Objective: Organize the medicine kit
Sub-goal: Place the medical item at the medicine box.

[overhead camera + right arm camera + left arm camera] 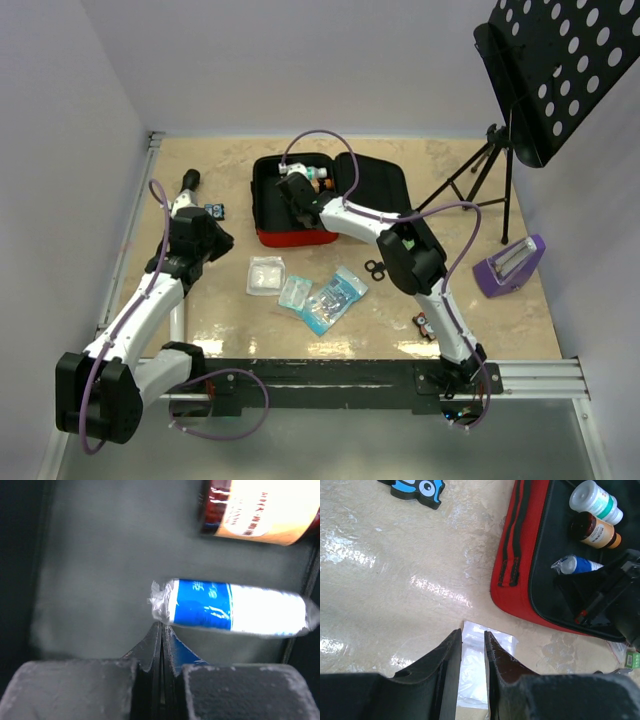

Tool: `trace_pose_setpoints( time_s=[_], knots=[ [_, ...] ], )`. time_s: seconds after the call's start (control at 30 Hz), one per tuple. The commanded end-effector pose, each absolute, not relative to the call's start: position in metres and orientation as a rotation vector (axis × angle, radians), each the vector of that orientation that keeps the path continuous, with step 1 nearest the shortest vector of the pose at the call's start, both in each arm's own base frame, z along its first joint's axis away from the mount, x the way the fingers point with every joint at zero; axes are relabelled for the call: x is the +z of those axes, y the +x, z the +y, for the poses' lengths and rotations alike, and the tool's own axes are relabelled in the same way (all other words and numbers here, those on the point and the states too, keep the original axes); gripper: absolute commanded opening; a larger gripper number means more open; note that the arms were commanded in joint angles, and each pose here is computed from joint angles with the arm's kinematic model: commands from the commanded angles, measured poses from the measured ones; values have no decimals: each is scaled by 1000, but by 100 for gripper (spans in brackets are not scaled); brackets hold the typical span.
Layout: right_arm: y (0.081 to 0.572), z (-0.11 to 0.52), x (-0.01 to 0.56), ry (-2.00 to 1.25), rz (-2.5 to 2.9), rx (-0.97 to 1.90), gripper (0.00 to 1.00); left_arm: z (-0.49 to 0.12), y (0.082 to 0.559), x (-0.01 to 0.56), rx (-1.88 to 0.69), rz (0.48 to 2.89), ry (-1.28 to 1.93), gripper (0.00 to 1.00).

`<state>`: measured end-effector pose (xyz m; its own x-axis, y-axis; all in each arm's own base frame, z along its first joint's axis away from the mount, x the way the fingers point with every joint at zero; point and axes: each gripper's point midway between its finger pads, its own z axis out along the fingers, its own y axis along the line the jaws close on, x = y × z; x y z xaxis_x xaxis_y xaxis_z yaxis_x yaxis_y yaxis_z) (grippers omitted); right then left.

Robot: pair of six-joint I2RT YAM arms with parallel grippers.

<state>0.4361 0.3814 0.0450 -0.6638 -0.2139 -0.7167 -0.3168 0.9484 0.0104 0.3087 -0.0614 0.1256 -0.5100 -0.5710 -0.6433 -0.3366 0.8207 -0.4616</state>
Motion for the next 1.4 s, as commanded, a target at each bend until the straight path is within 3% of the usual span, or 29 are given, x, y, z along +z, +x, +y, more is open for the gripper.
trace_pose_setpoints(
  time_s=[0.0, 0.2, 0.63, 0.8, 0.97, 1.2, 1.37],
  knots=[
    [428, 371, 46, -391, 2337, 135, 0, -64, 310, 126, -362, 2154, -627, 29],
    [442, 359, 41, -318, 2332, 110, 0, -68, 312, 125, -380, 2159, -621, 29],
    [491, 382, 123, -243, 2164, 257, 0, -65, 312, 126, -362, 2157, -627, 29],
    [479, 370, 148, -225, 2134, 268, 12, -65, 312, 126, -366, 2157, -625, 29],
    [450, 366, 130, -320, 2194, 298, 0, -67, 313, 126, -376, 2154, -625, 29],
    [433, 363, 72, -417, 2312, 218, 0, -67, 311, 125, -381, 2157, -624, 29],
    [453, 348, 58, -323, 2308, 108, 0, -67, 312, 125, -378, 2156, -626, 29]
  ],
)
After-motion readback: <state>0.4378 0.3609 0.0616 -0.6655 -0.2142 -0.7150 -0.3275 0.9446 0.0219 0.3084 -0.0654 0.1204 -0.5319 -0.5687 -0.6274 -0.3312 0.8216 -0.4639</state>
